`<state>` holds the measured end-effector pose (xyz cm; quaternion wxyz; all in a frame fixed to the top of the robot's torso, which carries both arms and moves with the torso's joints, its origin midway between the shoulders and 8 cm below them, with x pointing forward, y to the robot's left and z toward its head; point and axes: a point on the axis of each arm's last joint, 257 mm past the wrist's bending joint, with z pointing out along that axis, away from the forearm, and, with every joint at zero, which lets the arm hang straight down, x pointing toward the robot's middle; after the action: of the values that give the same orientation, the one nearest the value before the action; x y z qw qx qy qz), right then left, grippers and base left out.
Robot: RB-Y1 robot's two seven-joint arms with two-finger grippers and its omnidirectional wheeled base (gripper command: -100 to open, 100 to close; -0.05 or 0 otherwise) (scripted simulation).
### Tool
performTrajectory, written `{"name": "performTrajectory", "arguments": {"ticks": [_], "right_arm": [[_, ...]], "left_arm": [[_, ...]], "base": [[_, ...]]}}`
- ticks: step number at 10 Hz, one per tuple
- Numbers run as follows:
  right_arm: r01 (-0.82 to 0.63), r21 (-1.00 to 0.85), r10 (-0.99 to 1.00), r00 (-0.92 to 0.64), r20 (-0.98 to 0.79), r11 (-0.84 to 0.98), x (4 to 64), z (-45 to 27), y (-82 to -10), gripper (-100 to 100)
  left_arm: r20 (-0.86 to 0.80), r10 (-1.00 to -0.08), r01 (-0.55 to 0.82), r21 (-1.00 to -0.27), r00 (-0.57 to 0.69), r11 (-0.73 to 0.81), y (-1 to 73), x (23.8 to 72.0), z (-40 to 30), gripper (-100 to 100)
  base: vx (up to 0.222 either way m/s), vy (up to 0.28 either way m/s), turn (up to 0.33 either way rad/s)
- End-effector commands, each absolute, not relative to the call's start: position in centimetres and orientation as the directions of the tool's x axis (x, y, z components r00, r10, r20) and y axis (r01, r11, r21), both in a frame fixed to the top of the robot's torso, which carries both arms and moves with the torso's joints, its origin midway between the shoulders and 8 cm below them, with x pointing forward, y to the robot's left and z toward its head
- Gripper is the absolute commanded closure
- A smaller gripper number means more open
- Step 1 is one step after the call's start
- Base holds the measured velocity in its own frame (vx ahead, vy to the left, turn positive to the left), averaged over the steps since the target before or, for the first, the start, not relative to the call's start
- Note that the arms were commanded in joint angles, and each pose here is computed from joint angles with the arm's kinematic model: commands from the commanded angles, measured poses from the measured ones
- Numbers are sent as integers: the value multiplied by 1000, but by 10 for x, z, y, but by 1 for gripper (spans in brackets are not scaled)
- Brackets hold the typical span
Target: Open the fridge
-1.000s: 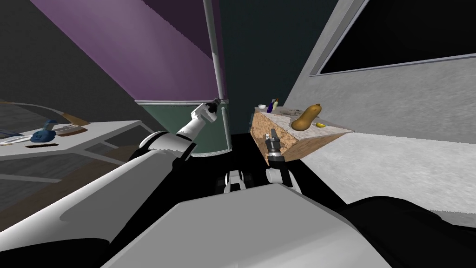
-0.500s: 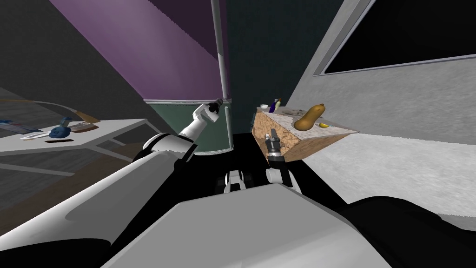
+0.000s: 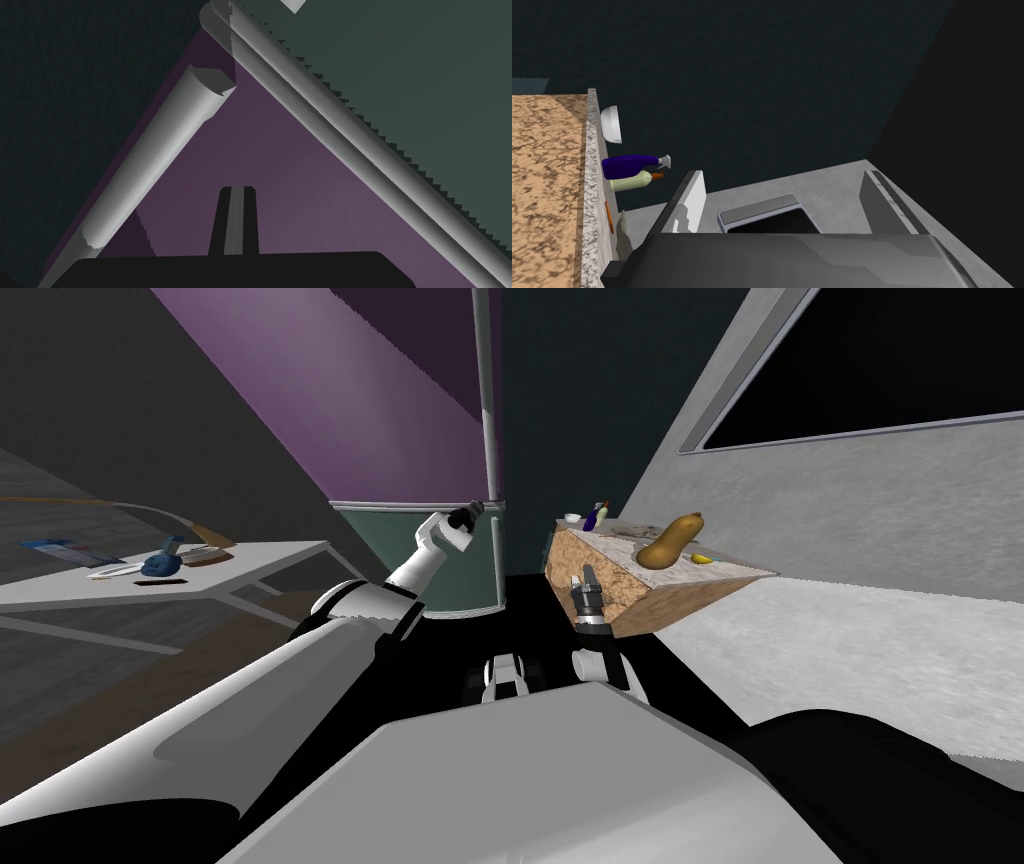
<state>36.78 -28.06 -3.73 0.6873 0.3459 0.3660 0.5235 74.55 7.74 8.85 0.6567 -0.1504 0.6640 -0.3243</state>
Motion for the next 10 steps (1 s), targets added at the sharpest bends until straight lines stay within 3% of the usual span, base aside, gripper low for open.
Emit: {"name": "performTrajectory", "arguments": {"ticks": [1,3,5,10], "right_arm": [[-466,859,973,184,-141,213,368,-37,-281,0],[-466,859,973,184,-141,213,368,-37,-281,0],[-466,859,973,184,-141,213,368,-37,-281,0],[-466,859,973,184,-141,213,368,-37,-281,0]], "left_arm": [[-768,-626,213,-640,-136,738,70,737,67,100],[-773,-620,287,-629,-136,722,46,723,93,100],[-769,-615,261,-639,-174,724,47,719,69,100],[-771,-597,359,-633,-221,685,10,687,87,100]], "base": [[-58,51,235],[-45,68,-5],[-29,54,84],[-41,60,62]]}}
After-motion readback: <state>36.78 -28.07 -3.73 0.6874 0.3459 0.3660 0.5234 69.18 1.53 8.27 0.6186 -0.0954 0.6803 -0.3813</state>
